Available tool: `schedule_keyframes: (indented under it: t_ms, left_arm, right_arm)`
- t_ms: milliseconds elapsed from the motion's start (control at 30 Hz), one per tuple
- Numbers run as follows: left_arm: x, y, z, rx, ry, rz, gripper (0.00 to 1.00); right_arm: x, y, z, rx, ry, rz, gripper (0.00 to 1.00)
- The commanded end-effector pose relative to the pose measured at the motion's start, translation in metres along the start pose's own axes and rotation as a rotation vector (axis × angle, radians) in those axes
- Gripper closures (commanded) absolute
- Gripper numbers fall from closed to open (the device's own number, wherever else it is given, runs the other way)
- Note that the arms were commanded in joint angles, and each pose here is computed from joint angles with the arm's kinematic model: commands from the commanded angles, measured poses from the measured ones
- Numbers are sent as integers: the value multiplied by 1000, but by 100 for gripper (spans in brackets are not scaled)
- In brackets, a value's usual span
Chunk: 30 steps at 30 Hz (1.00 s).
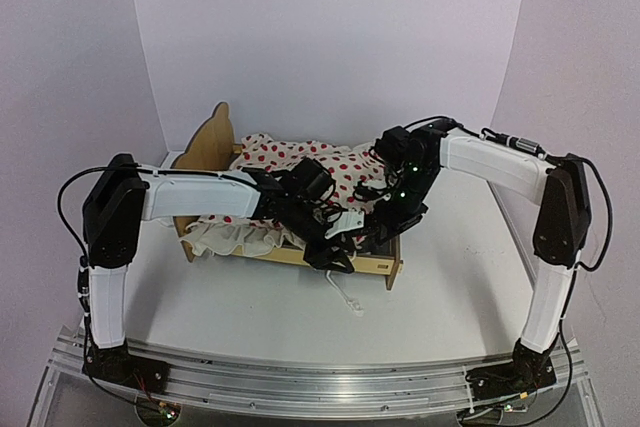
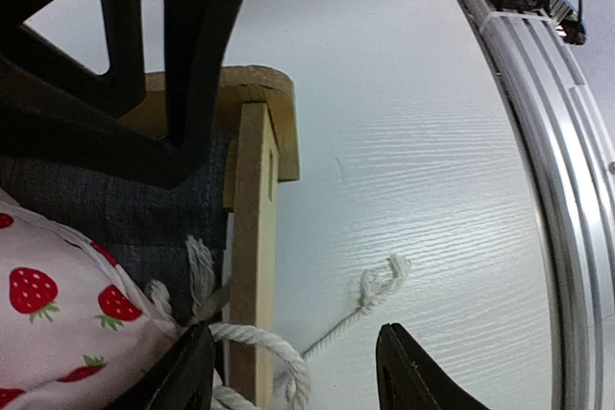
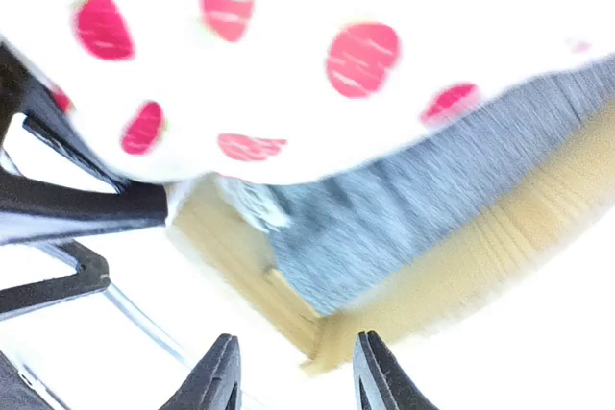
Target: Set up the pet bed
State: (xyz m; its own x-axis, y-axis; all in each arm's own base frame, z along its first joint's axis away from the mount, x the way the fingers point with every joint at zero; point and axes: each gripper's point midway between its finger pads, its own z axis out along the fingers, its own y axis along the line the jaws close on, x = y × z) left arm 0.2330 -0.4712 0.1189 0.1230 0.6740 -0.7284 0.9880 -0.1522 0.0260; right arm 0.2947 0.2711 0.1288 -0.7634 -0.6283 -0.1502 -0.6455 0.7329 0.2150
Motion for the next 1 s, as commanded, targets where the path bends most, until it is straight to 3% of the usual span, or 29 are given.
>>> schedule_keyframes:
  t_ms: [0, 133, 433, 600, 700, 867, 967]
  left_arm:
    - [-10, 28, 8, -115, 41, 14, 40]
    - [12, 33, 20, -115, 150, -37, 41]
    - [51, -16, 42, 57, 338, -100, 46]
    - [43, -16, 58, 83, 316, -112, 60]
    - [47, -20, 71, 96, 321, -85, 61]
    - [78, -27, 88, 122, 398, -108, 64]
    - [90, -28, 89, 118, 437, -112, 75]
  right_arm:
    - [15, -16, -22, 42, -35, 76, 58]
    - [25, -19, -26, 61, -58, 95, 58]
    - [47, -31, -44, 153, -106, 128, 58]
    - [54, -35, -46, 162, -138, 135, 58]
    - [58, -32, -38, 125, -143, 178, 58]
    - [66, -22, -17, 35, -166, 239, 58]
    - [73, -22, -6, 18, -160, 259, 58]
